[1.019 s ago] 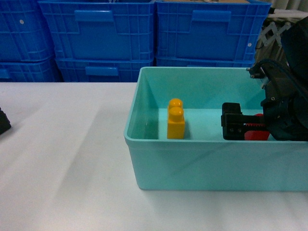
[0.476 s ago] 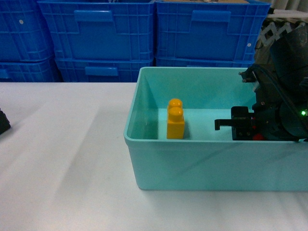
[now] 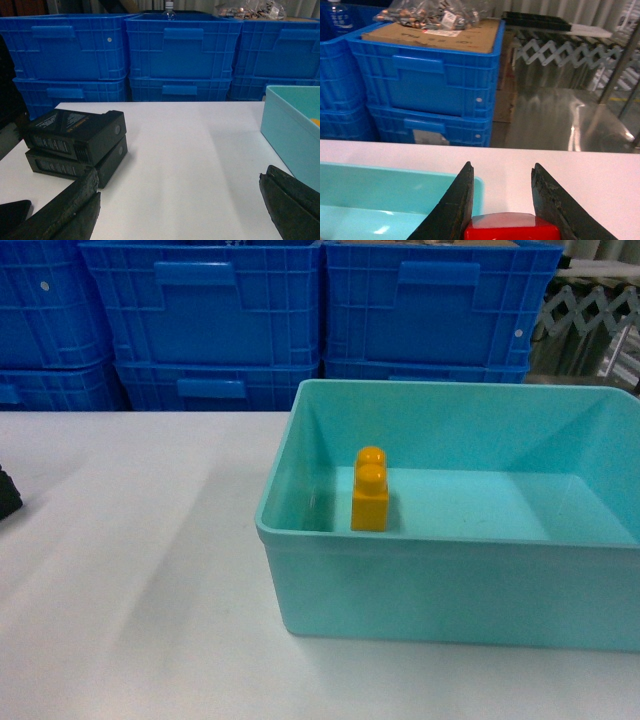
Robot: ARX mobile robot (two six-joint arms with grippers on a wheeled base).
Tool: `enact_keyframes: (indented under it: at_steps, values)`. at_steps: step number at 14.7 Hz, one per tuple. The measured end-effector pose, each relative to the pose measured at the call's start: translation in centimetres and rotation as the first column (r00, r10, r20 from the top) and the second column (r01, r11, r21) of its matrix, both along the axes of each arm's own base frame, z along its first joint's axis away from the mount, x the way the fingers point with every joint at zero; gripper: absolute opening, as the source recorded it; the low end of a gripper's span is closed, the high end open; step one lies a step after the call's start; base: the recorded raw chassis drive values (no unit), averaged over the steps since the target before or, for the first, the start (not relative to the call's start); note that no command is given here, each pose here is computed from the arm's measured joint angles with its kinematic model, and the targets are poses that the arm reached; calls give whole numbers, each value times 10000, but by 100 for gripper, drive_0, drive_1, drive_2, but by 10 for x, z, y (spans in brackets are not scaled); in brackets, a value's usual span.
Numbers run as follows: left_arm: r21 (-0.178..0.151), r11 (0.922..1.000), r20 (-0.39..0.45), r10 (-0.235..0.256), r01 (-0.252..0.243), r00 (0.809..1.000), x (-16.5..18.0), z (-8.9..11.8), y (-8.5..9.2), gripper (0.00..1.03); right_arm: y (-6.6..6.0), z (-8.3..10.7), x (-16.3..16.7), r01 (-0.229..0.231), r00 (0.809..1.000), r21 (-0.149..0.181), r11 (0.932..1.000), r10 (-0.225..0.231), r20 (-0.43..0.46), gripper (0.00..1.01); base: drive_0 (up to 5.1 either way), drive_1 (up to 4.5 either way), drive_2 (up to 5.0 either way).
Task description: Pick red block from blue box to shelf
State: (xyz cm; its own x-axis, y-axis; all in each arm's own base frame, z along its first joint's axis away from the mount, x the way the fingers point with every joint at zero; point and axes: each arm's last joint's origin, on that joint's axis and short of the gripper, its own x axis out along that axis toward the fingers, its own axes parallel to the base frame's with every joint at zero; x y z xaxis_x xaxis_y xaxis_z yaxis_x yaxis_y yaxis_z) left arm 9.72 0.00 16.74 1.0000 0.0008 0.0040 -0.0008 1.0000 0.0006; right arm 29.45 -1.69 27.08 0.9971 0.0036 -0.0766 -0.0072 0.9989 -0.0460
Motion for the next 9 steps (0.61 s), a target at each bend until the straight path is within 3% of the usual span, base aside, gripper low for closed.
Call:
enact_keyframes:
  at_steps: [2,4,6,9]
  values:
    - [0,10000,0,-4,4,10000,0,0,0,98,-15,-11,-36,524,9973,-159,9985,-515,514,29,0,0,0]
    - [0,10000,0,0,0,10000,0,0,0,98,-22,-31,-78,861,9962,127,9962,-863,128,29,0,0,0]
    - [0,10000,0,-4,4,10000,0,0,0,98,-17,-54,-118,594,9979,286,9978,-601,222,29,0,0,0]
    - [0,10000,0,0,0,10000,0,0,0,98,-15,-57,-130,88,9964,229,9997,-107,837,29,0,0,0]
